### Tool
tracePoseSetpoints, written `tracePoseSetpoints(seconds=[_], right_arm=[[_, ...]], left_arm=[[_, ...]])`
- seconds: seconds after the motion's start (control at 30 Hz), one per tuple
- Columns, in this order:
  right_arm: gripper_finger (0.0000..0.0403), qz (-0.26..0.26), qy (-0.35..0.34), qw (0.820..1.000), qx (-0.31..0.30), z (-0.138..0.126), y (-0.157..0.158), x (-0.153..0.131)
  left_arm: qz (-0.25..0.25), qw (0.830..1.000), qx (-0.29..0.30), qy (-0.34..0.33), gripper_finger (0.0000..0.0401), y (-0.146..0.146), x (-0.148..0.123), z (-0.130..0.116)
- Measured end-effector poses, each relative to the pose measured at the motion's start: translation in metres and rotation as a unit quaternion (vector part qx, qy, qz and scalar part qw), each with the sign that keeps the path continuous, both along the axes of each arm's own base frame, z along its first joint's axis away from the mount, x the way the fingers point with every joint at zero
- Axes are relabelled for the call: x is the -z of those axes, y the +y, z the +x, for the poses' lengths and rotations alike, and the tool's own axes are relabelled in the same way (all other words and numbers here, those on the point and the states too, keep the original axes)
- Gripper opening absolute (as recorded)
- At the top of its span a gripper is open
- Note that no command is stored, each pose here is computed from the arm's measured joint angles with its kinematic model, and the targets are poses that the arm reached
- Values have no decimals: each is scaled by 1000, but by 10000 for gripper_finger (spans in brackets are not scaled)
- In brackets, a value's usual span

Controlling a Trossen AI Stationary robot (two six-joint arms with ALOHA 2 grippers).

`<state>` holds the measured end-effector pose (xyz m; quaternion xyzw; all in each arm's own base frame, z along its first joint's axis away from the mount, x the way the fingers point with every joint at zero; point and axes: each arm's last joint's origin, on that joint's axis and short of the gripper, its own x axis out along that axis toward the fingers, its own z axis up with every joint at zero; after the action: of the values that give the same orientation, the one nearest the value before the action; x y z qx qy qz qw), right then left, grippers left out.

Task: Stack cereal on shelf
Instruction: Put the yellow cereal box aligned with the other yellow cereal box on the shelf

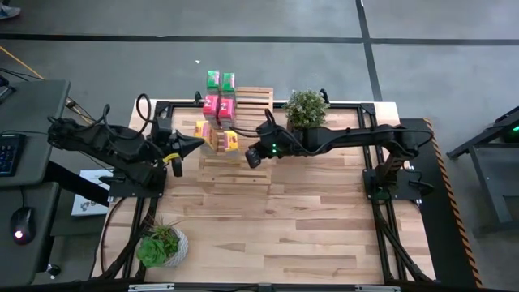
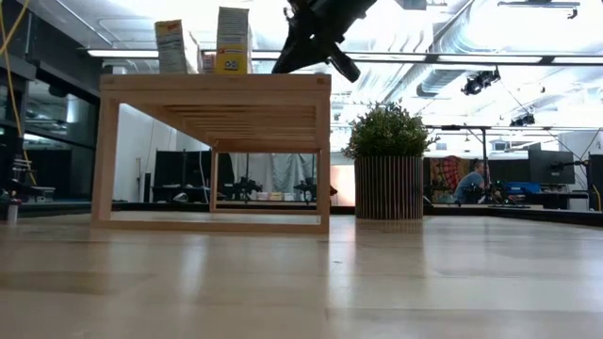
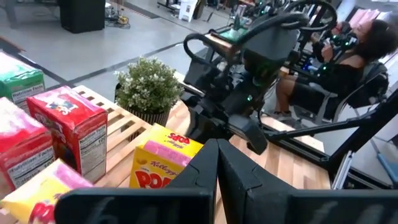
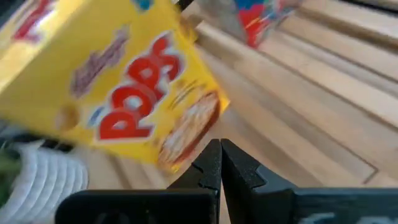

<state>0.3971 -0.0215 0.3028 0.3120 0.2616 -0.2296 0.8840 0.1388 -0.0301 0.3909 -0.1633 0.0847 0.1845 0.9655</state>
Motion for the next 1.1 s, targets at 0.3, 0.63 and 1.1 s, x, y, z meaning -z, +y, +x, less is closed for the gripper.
tracePoseSetpoints(seconds=[0.3,0.63,1.1], right_arm=[[0,19,-4,985,-173,-5,27,-10],[0,-29,-60,987,-145,11,38,-4],[0,-37,-69,989,-123,29,38,17]], left_arm=[[-1,1000,-9,-8,0,3,-2,-8],[-1,1000,-22,-11,0,4,-2,-8],[-4,999,-32,-13,0,4,-2,-8]])
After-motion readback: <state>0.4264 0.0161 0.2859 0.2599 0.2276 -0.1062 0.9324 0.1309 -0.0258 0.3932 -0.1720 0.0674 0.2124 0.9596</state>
